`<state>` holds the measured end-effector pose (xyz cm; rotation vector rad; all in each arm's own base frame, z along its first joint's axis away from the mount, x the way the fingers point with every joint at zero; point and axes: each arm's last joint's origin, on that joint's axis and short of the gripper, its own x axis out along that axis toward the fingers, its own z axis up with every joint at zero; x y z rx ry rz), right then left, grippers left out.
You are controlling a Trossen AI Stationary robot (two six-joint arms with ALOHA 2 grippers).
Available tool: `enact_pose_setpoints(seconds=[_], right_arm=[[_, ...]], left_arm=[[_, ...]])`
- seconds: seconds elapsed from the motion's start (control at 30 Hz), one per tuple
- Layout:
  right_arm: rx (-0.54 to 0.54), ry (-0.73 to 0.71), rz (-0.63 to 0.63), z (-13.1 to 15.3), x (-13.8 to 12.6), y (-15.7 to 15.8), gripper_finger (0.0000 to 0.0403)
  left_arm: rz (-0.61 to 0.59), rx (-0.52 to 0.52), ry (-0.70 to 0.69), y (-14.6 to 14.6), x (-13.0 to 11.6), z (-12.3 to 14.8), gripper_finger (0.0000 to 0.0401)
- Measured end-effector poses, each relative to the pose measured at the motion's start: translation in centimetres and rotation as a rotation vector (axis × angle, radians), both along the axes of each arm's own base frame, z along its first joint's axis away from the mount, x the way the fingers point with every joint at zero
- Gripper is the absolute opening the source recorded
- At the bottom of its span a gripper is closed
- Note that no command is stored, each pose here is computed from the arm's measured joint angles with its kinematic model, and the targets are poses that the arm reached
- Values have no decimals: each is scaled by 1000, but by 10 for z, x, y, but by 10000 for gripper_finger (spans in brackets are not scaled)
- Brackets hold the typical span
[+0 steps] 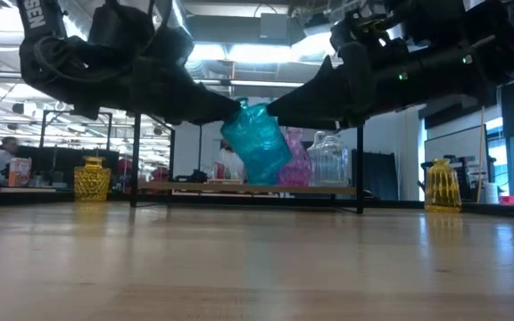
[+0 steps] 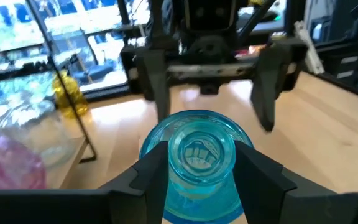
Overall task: Sort vases onto shelf
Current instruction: Put the blue vase on the shelf aligned with the other blue vases
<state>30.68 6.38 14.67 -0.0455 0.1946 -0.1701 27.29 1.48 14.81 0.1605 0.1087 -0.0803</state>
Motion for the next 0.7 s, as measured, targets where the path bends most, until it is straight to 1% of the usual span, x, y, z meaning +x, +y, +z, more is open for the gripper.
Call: enact_pose_setpoints(seconds=[0.1,0.2,0.27,0.37,0.47,0.6,0.7], right_arm=[[21,29,-49,6,-5,2,366],[-6,77,-122,16,-15,3,366],[-2,111,-162,19,-21,4,367],[24,155,-183,22,-28,2,367],[40,185,-191,19,-29,1,367],[44,193,-189,16,-29,1,367],[47,189,-186,16,-28,2,367]], left_arm=[[28,-10,45,7,3,4,151],[62,-17,135,15,10,8,150],[92,-22,205,21,17,11,150],[122,-45,318,30,26,17,150],[138,-70,419,34,31,21,150],[139,-82,430,35,36,28,151],[143,-97,434,35,36,28,163]])
